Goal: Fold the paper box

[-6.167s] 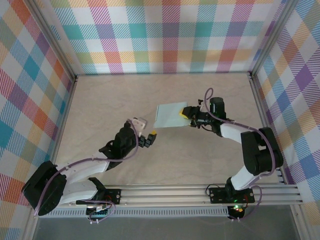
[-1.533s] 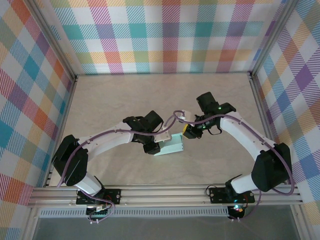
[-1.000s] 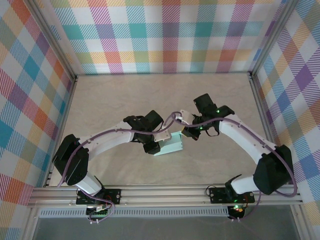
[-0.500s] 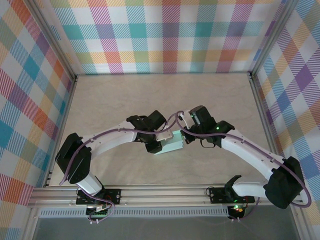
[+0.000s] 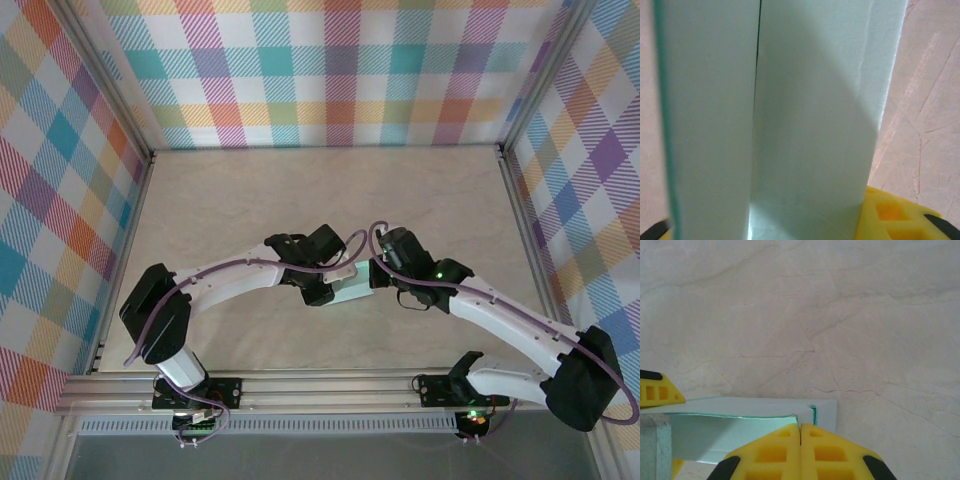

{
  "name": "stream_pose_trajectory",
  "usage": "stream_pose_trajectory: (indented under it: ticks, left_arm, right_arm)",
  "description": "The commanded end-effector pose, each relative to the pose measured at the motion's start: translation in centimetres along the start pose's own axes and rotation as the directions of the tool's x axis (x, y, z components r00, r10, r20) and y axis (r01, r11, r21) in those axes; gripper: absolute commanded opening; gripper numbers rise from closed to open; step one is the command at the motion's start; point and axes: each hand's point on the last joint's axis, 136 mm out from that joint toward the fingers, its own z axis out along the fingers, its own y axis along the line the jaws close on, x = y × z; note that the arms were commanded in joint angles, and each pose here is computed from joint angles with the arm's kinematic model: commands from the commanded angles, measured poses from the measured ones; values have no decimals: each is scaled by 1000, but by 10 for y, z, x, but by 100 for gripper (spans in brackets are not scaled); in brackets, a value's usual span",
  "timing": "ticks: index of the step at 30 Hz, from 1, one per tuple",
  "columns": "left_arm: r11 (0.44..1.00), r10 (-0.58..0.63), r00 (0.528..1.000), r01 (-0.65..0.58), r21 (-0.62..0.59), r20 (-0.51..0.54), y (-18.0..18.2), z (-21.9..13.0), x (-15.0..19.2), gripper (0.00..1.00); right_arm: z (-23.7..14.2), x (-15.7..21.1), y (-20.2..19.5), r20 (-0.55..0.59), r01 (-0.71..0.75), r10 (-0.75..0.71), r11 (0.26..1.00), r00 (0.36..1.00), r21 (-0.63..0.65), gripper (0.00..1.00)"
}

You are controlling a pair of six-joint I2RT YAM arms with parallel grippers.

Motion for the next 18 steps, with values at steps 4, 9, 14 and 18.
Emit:
stream_pose_trajectory:
  ticks: [4, 9, 14, 18]
  left_arm:
    - [999, -50, 998, 50, -14, -40, 3, 5, 0, 37]
    - [999, -48, 997, 47, -4, -54, 1, 8, 3, 37]
    - [999, -47, 997, 48, 17, -55, -2, 10, 4, 37]
    - [999, -47, 997, 49, 24, -54, -3, 10, 3, 38]
  right_arm:
    - [6, 10, -12, 47, -102, 98, 991, 994, 84, 0]
    - [12, 19, -16, 76, -60, 54, 995, 996, 75, 0]
    - [14, 26, -21, 94, 0, -7, 997, 996, 74, 0]
    - [13, 24, -19, 96, 39, -45, 997, 994, 65, 0]
